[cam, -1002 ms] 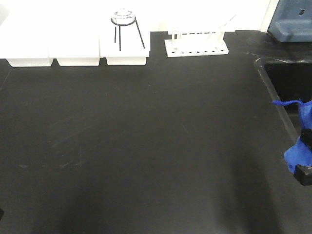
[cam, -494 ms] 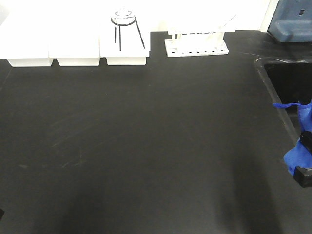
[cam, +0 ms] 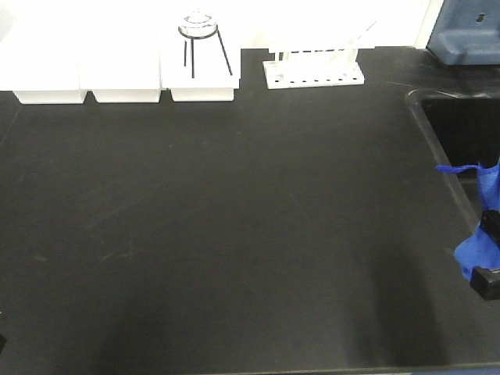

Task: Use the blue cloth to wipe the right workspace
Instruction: 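Lift the blue cloth up with the right gripper, then drive the base to the other bench holding the cloth in the right gripper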

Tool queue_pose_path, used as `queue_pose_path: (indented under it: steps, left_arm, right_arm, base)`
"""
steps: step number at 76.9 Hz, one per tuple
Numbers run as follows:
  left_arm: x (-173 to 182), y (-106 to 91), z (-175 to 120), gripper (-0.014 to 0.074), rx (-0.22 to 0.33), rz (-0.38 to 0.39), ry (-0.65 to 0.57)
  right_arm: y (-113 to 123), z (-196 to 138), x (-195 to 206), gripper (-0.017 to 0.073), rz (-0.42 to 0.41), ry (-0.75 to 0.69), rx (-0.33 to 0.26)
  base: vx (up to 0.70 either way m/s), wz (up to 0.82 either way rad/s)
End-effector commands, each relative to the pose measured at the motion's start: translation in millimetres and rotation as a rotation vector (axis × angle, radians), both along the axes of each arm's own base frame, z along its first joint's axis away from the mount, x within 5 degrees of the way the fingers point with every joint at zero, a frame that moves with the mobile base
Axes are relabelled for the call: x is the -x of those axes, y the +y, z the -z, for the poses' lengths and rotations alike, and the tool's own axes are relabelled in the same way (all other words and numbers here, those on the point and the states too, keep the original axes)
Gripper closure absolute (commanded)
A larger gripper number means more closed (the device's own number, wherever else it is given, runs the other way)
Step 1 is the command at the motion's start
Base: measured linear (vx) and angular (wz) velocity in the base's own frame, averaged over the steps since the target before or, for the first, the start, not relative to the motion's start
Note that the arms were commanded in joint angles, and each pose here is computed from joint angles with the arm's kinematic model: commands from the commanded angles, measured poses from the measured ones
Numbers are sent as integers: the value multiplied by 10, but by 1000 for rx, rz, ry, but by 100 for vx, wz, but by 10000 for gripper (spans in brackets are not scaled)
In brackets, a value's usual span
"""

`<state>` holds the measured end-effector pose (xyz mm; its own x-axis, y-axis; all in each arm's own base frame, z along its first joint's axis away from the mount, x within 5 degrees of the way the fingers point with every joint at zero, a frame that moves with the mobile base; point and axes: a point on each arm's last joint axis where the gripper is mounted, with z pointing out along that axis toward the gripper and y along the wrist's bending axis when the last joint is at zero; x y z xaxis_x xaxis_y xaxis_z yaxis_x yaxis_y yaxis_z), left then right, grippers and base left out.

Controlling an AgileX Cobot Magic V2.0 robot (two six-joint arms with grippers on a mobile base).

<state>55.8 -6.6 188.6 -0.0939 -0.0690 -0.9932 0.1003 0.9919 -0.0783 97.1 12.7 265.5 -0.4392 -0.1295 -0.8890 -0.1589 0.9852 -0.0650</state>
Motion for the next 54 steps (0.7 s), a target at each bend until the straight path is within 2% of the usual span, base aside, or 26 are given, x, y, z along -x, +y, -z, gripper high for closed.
queue_pose_path:
  steps: [1,32,54]
  left_arm:
    - [13,9,-165,600,15,-9,-116]
    - [13,9,-165,600,15,-9,-116]
    - [13,9,-165,600,15,-9,-116]
  right_arm:
    - [4,-143,-47,567,-4,-96,1]
    - [4,-143,-47,567,-4,-96,1]
    - [4,-143,-47,567,-4,-96,1]
  base:
    - [-7,0]
    - [-14,-2]
    - [-19,-32]
